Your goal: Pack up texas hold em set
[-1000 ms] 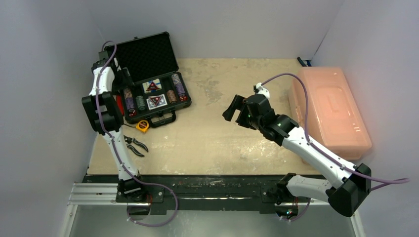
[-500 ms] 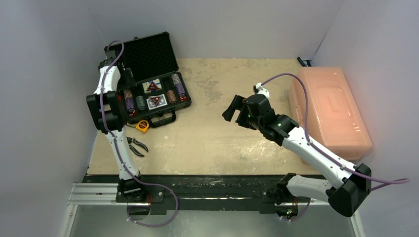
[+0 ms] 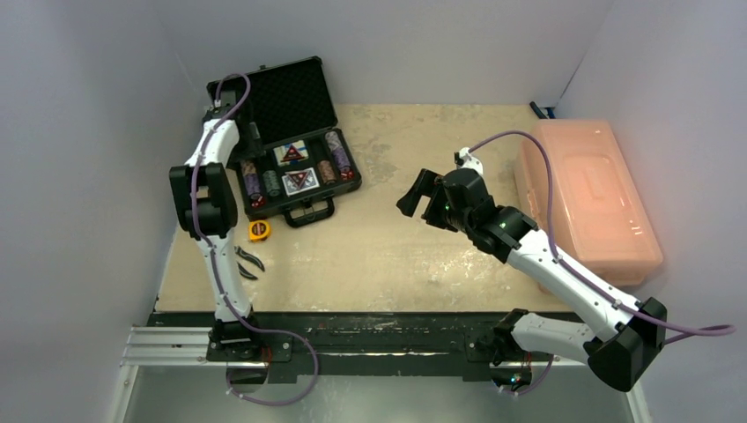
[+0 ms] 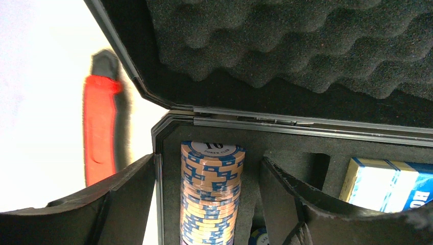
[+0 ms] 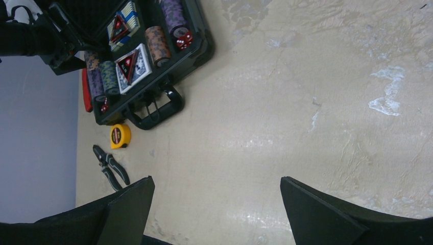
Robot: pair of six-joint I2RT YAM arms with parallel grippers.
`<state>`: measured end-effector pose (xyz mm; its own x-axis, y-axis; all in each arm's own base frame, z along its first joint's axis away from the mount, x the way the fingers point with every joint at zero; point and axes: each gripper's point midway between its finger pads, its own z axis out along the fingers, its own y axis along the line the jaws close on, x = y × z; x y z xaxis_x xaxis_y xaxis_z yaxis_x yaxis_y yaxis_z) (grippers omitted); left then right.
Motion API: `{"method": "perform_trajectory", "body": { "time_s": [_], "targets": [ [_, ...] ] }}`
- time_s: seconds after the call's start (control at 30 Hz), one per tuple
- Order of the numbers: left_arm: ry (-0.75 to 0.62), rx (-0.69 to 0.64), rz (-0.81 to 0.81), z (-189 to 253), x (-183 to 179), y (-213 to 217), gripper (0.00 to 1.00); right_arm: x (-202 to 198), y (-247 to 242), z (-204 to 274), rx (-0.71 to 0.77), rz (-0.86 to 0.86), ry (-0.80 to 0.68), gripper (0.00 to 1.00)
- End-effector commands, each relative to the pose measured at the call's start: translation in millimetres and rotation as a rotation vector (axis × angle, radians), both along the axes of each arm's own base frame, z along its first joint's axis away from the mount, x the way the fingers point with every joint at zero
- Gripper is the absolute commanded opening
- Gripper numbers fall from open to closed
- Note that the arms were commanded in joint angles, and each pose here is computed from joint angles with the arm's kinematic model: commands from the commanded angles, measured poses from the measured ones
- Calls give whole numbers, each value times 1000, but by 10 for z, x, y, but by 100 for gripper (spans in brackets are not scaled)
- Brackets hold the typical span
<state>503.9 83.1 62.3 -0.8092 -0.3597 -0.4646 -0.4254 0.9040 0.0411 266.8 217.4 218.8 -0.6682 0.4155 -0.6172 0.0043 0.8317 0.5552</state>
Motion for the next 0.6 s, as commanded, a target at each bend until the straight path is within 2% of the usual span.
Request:
{"method": "perform_trajectory", "body": {
  "time_s": [0.0, 0.37, 0.57],
  "targets": [
    [56, -182, -167, -4, -213, -1044, 53, -10, -25, 69, 19, -4, -25, 99],
    [81, -108, -300, 99, -525, -1573, 49, -30, -40, 87, 24, -3, -30, 99],
    [111, -126, -326, 73, -829, -1712, 49, -56, -82, 89, 16, -8, -32, 99]
  ]
}}
